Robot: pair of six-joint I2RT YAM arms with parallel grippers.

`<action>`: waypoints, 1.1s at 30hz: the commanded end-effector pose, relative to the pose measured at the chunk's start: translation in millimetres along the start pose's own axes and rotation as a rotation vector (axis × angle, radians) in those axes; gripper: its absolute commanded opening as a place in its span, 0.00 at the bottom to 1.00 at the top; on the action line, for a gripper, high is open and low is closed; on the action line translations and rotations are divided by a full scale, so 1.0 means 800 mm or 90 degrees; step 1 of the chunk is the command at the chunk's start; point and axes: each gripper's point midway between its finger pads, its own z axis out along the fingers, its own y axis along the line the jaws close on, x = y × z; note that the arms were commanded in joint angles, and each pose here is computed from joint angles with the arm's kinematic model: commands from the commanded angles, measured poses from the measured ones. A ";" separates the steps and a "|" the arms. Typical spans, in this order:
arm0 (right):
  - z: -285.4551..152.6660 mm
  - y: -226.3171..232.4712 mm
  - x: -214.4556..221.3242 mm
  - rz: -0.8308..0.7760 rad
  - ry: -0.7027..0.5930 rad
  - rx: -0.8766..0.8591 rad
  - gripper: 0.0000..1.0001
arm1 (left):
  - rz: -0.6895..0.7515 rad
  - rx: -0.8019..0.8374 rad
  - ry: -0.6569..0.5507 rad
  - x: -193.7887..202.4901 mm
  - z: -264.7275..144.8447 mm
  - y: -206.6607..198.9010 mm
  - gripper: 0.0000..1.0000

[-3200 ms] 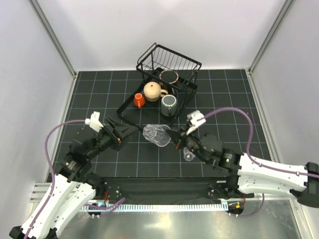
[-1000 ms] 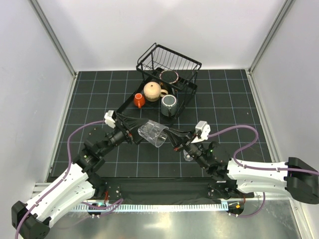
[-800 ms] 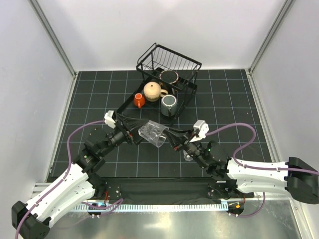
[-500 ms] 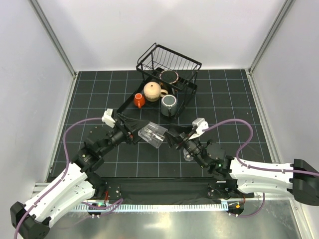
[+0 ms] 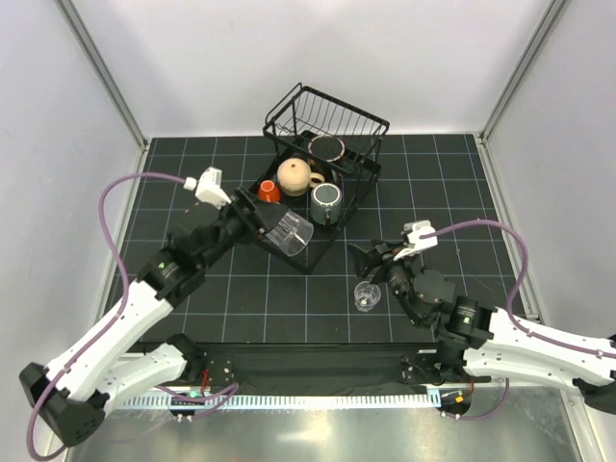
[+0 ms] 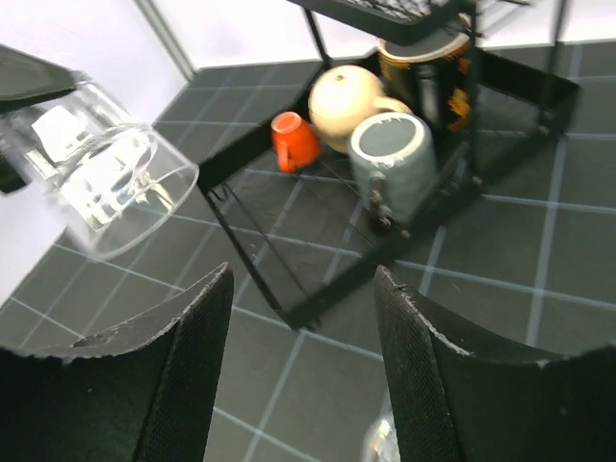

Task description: Load the cups into the dish rack

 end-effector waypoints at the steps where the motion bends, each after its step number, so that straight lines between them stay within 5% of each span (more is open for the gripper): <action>1: -0.023 -0.036 -0.006 0.000 0.034 0.069 0.62 | 0.143 -0.085 -0.056 -0.032 0.020 0.024 0.00; 16: -0.043 -0.049 -0.014 0.011 0.048 0.067 0.65 | 0.400 -0.228 -0.084 -0.017 0.199 0.091 0.00; 33: -0.063 -0.073 -0.030 0.035 0.007 0.079 0.65 | 0.535 -0.250 -0.139 0.000 0.273 0.131 0.00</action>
